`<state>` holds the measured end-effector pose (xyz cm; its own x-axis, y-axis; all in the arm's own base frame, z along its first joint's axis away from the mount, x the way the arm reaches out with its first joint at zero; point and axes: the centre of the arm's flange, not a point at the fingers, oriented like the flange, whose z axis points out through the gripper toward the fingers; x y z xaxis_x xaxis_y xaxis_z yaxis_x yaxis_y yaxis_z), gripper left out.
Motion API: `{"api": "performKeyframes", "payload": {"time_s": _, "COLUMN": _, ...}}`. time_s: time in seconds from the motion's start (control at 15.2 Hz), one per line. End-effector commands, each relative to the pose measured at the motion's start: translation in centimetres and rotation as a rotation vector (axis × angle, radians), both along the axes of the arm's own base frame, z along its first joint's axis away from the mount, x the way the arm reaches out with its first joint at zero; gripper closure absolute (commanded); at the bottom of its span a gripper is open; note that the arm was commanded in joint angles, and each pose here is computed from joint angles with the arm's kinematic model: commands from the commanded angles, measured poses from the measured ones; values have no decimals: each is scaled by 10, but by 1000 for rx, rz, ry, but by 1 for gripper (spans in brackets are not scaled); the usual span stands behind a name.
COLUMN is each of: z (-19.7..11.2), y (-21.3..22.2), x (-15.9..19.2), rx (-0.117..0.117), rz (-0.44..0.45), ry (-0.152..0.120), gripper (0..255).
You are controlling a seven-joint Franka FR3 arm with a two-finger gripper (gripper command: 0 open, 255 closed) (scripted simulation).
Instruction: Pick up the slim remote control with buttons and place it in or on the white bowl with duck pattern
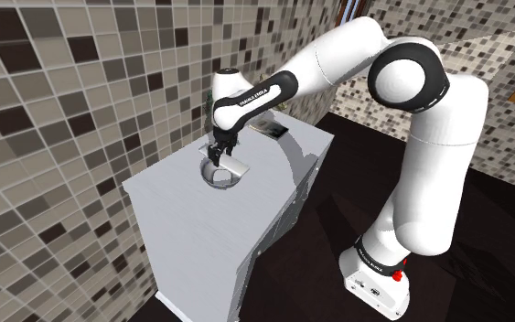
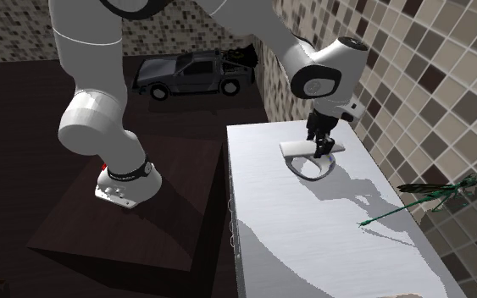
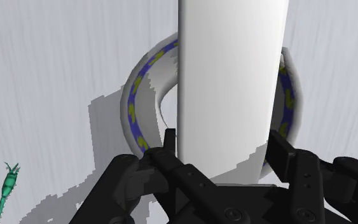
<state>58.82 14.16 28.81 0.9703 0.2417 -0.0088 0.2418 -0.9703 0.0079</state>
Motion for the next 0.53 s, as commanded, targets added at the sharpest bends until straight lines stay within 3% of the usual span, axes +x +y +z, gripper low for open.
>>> {"api": "performKeyframes", "payload": {"time_s": 0.0, "z": -11, "y": 0, "x": 0, "rx": 0, "rz": 0, "ry": -1, "gripper": 255}}
{"api": "performKeyframes", "payload": {"time_s": 0.46, "z": -41, "y": 0, "x": 0, "rx": 0, "rz": 0, "ry": -1, "gripper": 255}}
